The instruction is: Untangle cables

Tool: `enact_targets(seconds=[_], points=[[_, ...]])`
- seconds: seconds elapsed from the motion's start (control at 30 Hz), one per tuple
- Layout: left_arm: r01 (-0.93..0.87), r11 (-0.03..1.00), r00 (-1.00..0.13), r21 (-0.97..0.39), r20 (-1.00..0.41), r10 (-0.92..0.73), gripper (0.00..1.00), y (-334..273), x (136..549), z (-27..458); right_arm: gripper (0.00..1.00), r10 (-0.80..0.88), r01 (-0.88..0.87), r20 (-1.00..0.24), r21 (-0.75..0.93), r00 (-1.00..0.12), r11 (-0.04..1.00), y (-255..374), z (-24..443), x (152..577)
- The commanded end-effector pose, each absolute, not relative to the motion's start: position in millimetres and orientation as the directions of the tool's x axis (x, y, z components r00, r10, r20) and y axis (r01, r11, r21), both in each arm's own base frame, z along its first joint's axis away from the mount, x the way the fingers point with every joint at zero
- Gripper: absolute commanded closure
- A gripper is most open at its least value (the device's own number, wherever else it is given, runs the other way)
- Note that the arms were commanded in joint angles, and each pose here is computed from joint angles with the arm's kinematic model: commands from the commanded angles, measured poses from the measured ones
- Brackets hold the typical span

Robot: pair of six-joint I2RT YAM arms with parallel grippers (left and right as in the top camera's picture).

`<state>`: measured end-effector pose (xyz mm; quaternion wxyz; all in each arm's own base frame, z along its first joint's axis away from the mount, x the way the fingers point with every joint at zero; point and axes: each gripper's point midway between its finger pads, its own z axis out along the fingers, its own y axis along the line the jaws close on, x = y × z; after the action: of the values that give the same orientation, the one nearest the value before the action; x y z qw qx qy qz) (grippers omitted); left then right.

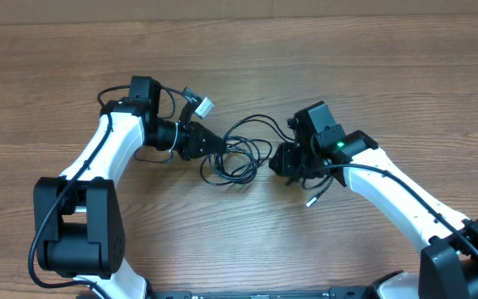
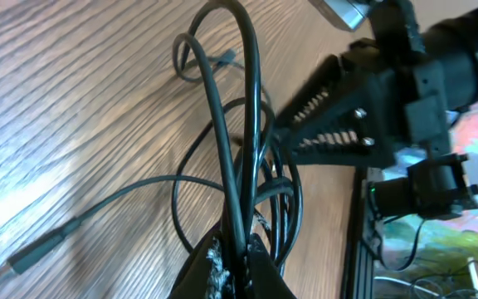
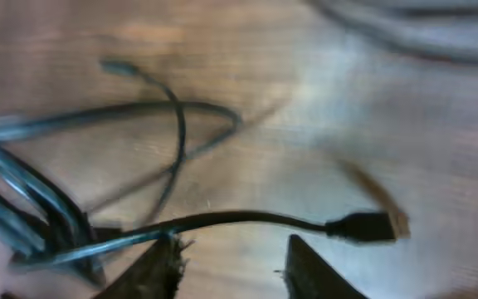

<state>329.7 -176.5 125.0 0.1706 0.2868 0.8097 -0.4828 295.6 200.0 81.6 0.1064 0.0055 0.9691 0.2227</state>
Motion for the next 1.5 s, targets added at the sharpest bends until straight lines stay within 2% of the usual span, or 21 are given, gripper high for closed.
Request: enact_targets(seconds=[0.0,0.3,0.47,0.67,0.97,1.1,1.33,1.47], points=[[0.613,0.308,-0.79,-0.727,-0.559,0.252,0.96,-181,328,138,0.52,0.072,-0.055,-0.288,0.41,-0.955,0.911,195,82,315],[0.603,0.307,-0.798,-0.736,-0.554,0.238,0.96,-180,329,139,0.4,0.092,-0.06,-0.345,0.404,-0.934,0.913,194,84,330],[0.59,0.328,-0.807,-0.738,-0.552,0.208,0.96,-169,335,140,0.34,0.005,-0.159,-0.333,0.465,-0.943,0.871,203,89,322],[0.533,0.314,-0.842,-0.786,-0.528,0.109,0.96,-150,344,151,0.34,0.039,-0.137,-0.316,0.514,-0.948,0.847,197,93,327],[0.531,0.305,-0.842,-0.791,-0.532,0.088,0.93,-146,346,154,0.34,0.105,-0.157,-0.428,0.532,-0.898,0.832,188,109,361],[0.541,0.249,-0.837,-0.803,-0.544,0.064,0.92,-149,345,164,0.34,0.11,-0.166,-0.45,0.53,-0.886,0.832,188,112,366],[0.555,0.175,-0.829,-0.814,-0.559,0.028,0.92,-152,344,179,0.33,0.103,-0.158,-0.429,0.531,-0.897,0.832,190,98,369],[0.557,0.187,-0.827,-0.809,-0.561,0.034,0.92,-152,345,177,0.34,0.051,-0.208,-0.372,0.62,-0.927,0.757,210,97,355]])
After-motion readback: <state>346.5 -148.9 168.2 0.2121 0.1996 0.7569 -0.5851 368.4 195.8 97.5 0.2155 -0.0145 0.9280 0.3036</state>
